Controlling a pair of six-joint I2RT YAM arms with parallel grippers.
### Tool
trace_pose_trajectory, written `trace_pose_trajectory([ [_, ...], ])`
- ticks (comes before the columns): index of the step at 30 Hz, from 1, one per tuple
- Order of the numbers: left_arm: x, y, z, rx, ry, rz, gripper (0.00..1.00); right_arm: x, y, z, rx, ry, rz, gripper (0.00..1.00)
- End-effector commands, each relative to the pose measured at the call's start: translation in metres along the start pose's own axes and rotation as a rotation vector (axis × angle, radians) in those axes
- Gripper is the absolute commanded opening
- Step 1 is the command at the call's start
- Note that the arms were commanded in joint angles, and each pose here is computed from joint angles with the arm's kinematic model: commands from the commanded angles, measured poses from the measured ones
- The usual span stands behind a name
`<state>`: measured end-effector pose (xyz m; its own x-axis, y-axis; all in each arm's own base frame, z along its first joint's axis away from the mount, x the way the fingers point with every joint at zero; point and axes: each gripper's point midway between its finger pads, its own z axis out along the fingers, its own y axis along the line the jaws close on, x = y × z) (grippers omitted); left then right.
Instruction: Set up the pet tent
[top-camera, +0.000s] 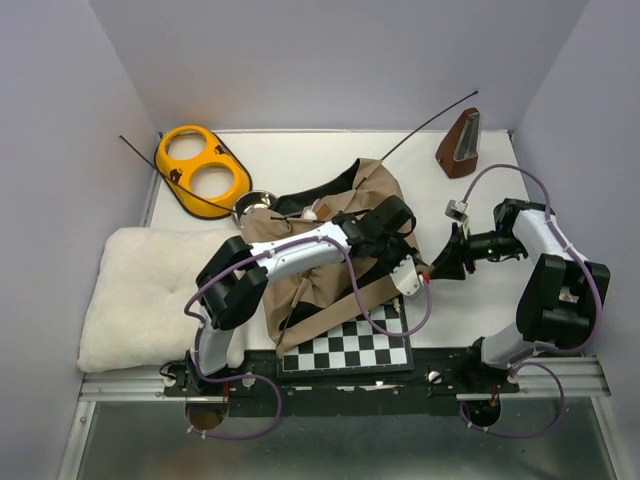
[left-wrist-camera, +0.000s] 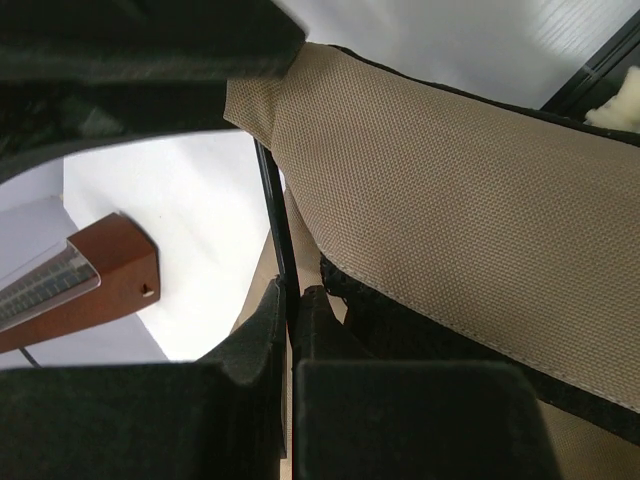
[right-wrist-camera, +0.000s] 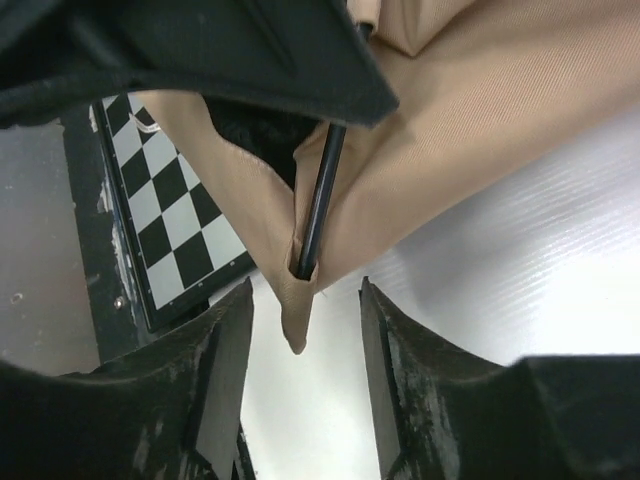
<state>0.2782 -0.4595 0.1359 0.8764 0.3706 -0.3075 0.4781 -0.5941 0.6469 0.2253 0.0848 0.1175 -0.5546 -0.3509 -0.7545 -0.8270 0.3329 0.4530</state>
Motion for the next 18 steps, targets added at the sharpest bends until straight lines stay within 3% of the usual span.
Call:
trace_pose_trajectory([
  [1, 0.026, -0.014, -0.001, 0.035, 0.102, 0.039, 0.0, -0.008, 0.009, -0.006, -0.032, 0.015, -0.02, 0.6],
  [3, 0.026, -0.015, -0.004, 0.027, 0.108, 0.036, 0.0, -0.006, 0.011, -0.009, -0.023, 0.031, -0.023, 0.66],
  [4, 0.026, -0.016, -0.004, 0.021, 0.106, 0.024, 0.0, -0.007, 0.01, -0.01, -0.009, 0.027, -0.022, 0.8],
  [5, 0.023, -0.013, -0.005, 0.01, 0.096, 0.01, 0.0, -0.011, 0.008, -0.011, 0.009, 0.016, -0.022, 0.81],
  [11, 0.016, 0.007, -0.003, -0.029, 0.088, -0.075, 0.01, -0.026, -0.001, -0.004, 0.049, 0.001, -0.044, 0.82],
  [18, 0.012, 0.019, -0.005, -0.075, 0.075, -0.038, 0.01, -0.03, -0.016, 0.013, 0.096, 0.031, -0.073, 0.75],
])
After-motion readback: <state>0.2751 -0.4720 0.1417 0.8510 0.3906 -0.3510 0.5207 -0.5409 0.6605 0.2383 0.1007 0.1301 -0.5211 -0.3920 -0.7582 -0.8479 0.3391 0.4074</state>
